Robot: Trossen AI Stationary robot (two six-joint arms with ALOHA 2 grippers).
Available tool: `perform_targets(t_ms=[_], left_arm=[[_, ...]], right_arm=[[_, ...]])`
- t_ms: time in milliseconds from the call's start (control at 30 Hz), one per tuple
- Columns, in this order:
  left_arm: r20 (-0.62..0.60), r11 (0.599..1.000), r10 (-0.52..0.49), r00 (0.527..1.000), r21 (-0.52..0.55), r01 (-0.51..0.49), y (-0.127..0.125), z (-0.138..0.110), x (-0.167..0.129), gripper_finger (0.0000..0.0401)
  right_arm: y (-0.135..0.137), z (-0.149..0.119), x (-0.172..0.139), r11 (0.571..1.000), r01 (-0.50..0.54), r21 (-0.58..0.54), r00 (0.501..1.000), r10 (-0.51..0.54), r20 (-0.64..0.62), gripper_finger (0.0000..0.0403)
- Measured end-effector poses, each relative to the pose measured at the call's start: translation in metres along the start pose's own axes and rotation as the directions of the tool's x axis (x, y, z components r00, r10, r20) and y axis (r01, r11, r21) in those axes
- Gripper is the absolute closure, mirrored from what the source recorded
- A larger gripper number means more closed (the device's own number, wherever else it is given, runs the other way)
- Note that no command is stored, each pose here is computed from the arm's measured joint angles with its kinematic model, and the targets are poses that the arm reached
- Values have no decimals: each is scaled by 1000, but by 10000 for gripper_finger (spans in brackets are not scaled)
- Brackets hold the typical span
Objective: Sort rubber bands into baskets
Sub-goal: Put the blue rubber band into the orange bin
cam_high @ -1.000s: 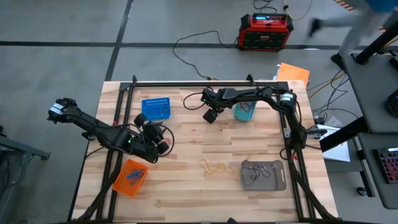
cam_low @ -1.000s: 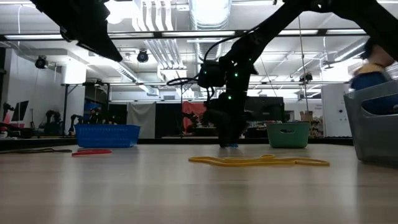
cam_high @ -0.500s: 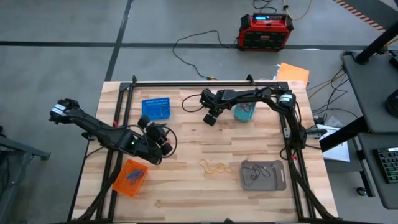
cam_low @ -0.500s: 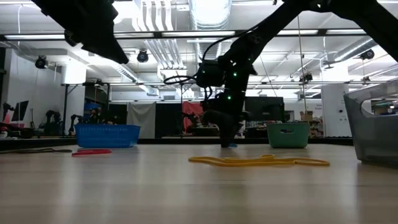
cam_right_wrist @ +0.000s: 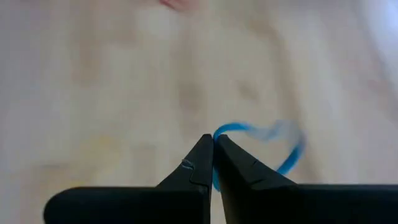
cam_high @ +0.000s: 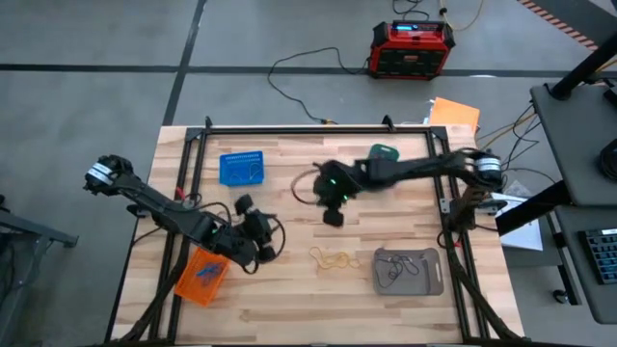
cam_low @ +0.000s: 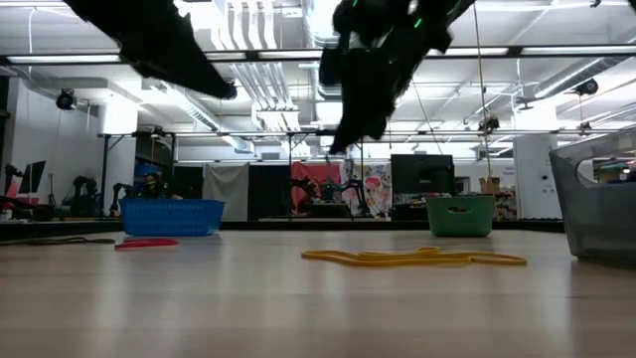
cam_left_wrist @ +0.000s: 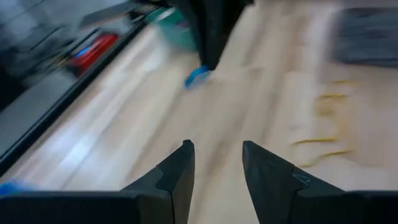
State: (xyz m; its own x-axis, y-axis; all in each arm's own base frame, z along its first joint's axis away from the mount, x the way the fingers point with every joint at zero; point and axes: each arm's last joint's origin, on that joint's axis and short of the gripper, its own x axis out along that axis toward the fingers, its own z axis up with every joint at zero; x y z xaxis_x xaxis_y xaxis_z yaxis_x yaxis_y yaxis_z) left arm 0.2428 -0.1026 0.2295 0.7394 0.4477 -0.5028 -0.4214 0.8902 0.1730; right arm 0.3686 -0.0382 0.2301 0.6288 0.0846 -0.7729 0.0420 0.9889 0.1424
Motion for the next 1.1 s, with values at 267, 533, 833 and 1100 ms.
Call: perform_targets(t_ms=[267, 533, 833, 1100], left_arm=[[125, 981, -174, 977, 104, 162, -31, 10, 15, 251], [217, 973, -218, 951, 123, 195, -49, 11, 29, 220], [167, 956, -286, 944, 122, 267, -58, 0, 40, 224], [181, 976, -210, 961, 97, 195, -55, 1, 44, 227]], right_arm=[[66, -15, -17, 960, -220, -175, 940, 256, 225, 394], [88, -21, -7, 935, -266, -234, 909, 325, 262, 394], [90, -18, -2, 912, -292, -289, 893, 368, 260, 394], [91, -16, -4, 895, -315, -316, 881, 400, 254, 394]])
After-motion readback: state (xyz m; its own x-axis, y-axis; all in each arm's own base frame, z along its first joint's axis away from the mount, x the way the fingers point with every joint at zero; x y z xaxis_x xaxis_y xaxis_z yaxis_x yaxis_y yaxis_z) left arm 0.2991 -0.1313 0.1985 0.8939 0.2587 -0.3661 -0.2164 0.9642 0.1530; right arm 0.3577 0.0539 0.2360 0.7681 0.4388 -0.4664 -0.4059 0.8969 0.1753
